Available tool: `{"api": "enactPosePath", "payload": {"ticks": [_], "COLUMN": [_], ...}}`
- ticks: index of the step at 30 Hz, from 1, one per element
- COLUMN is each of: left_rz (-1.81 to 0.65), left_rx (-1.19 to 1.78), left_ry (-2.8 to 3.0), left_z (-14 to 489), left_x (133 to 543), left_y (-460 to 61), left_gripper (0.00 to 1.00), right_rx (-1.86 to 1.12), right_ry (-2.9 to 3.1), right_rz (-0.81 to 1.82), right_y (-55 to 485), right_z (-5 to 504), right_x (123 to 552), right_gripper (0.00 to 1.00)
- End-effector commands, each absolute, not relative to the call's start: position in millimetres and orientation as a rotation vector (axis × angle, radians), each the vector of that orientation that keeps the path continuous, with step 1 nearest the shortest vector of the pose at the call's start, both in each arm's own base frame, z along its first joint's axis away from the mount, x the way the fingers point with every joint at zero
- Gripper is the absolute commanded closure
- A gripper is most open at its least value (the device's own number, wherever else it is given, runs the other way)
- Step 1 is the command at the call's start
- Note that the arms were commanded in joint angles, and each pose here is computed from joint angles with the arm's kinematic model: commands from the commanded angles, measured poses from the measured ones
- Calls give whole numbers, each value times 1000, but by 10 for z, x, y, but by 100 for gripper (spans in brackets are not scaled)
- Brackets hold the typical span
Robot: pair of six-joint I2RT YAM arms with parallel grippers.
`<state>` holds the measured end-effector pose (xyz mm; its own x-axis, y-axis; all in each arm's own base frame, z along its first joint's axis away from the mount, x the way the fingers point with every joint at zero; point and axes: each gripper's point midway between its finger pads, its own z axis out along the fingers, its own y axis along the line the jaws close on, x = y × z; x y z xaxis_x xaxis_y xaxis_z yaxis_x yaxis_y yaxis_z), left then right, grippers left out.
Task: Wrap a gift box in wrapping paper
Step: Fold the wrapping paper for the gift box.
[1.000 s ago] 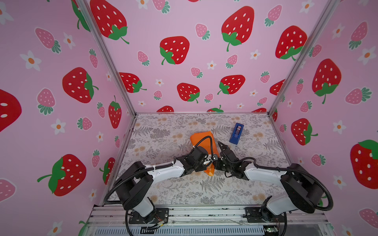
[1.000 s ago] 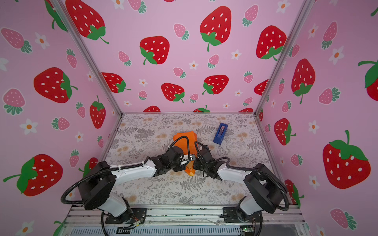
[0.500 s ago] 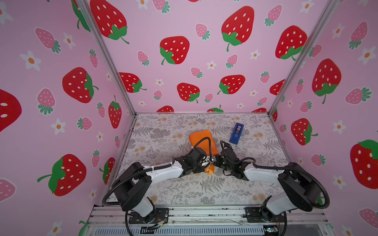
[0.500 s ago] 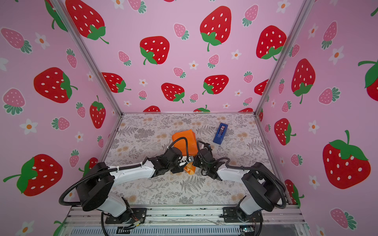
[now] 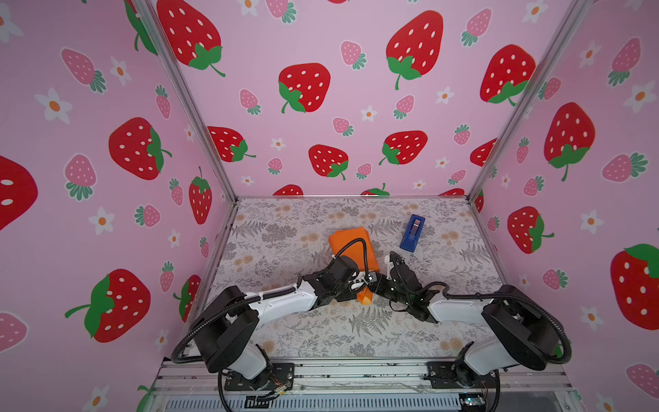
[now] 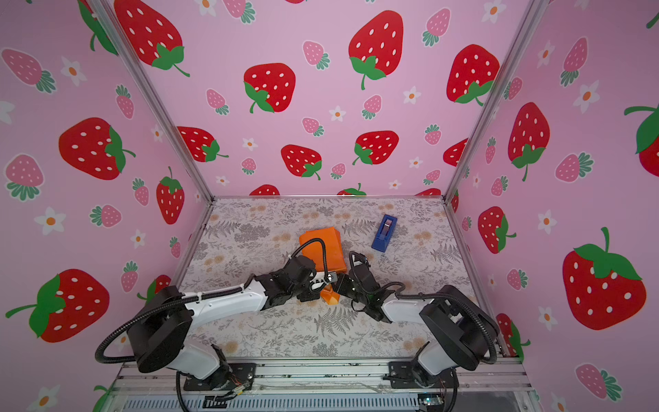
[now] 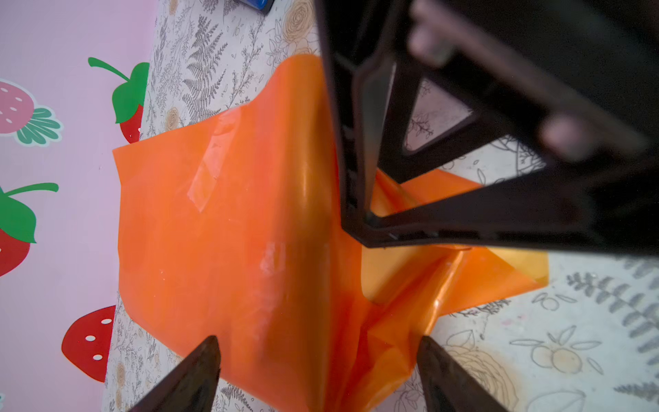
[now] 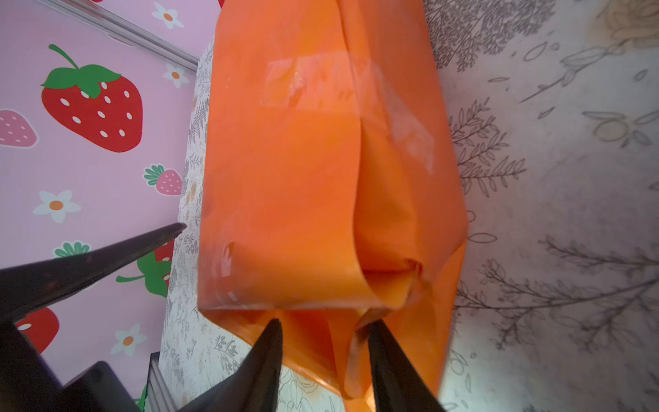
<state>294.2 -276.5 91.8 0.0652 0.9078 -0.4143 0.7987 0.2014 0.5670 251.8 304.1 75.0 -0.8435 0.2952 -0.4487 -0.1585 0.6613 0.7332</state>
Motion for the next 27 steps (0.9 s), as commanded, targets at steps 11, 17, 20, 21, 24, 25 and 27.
{"api": "enactPosePath", "payload": {"ticks": [11,17,20,21,24,25,27], "left_rz": [221,211,203,200,200,202,204], "left_rx": [1639,1644,1644,1643,1647,1647,1627], "left_ry": [1770,1780,1786,1788,1797,1798,1800], "left_z": [875,847,829,825,799,801,854], "left_x": [2929,2921,2924,2926,2931,2933,2946], "left_y": [-2647,-2636,-2636,-2636,-2627,-2623,-2623], "left_gripper": [12,12,12,12,12,13,13], "right_rx": [172,214,212,213,218,215,197], "right_ry": [2340,2243,2201,2190,2166,2159,2167], "right_rz": [990,1021,1045,1044,1043,1054,1073], "right_y": [2942,2950,2998,3004,3017,3033,3067], "right_z": [692,860,912,916,914,918,919], "right_x": [2632,2745,2802,2820,2864,2871,2849], "right_gripper": [87,90,92,93,95,95,95]}}
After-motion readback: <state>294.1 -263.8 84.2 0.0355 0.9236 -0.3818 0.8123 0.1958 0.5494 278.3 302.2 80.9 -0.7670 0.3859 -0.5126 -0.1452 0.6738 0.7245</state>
